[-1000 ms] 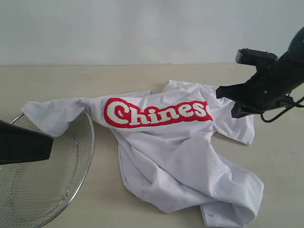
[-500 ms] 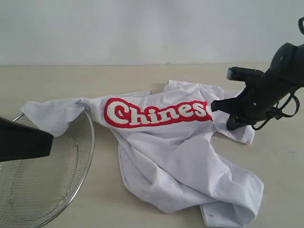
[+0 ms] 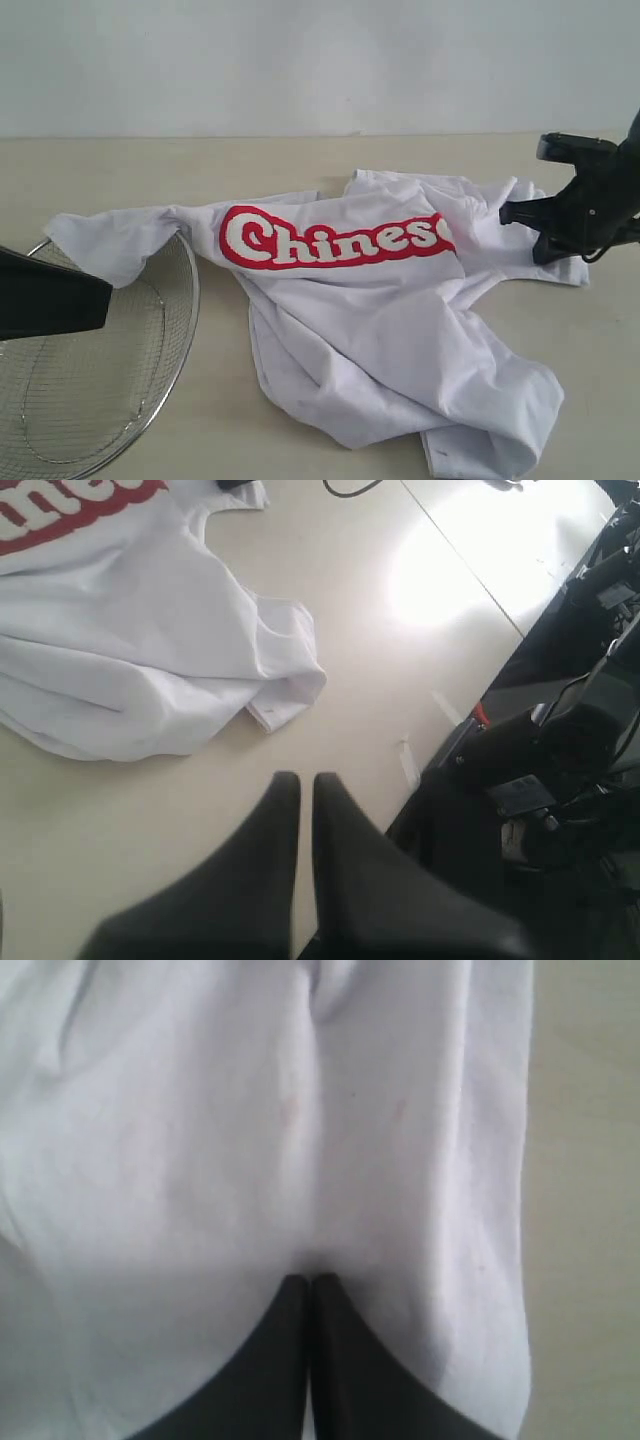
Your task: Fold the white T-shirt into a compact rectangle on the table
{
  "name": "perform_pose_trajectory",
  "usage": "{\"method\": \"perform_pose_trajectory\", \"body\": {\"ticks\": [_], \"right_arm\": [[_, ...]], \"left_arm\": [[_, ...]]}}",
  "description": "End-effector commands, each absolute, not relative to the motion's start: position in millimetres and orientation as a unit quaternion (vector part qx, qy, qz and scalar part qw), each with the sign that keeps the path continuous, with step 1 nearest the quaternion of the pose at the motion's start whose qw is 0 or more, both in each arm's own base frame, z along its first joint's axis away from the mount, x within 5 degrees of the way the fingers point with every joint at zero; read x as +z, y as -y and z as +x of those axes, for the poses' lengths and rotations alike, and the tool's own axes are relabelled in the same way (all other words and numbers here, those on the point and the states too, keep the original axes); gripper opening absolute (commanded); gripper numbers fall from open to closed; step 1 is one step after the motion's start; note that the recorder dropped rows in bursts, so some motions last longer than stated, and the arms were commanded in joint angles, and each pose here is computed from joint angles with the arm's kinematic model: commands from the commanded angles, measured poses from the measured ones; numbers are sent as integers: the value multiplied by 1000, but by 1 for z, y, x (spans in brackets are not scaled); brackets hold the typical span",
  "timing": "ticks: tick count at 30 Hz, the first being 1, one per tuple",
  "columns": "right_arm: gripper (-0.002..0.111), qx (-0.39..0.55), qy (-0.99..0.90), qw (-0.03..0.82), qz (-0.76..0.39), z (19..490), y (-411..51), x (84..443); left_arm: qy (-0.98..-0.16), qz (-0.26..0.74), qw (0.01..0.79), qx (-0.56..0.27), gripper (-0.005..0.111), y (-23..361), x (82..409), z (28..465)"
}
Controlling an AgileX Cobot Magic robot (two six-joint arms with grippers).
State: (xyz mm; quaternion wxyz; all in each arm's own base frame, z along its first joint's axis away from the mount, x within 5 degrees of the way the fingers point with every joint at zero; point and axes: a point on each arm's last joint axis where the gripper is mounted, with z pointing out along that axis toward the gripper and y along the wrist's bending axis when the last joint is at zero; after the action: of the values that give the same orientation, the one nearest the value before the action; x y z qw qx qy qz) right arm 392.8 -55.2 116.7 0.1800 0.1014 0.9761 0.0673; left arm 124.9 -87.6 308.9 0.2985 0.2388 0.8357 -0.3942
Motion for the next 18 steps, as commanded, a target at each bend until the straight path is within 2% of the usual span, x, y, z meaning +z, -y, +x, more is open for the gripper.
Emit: {"method": "perform_pose_trajectory", "body": {"ticks": [1, 10, 14, 18], "right_arm": [[0, 54, -978, 181, 89, 399, 69, 120], [0, 63, -979, 172, 93, 407, 72, 146], [0, 92, -971, 190, 112, 395, 65, 176], [0, 129, -949, 252, 140, 365, 52, 223]], "left_arm": [[-831, 240, 304, -399, 5, 88, 311, 123], [-831, 240, 304, -399, 5, 88, 311, 123], [-831, 240, 311, -395, 5, 88, 311, 124], [-827, 247, 323, -388, 5, 87, 311, 126]]}}
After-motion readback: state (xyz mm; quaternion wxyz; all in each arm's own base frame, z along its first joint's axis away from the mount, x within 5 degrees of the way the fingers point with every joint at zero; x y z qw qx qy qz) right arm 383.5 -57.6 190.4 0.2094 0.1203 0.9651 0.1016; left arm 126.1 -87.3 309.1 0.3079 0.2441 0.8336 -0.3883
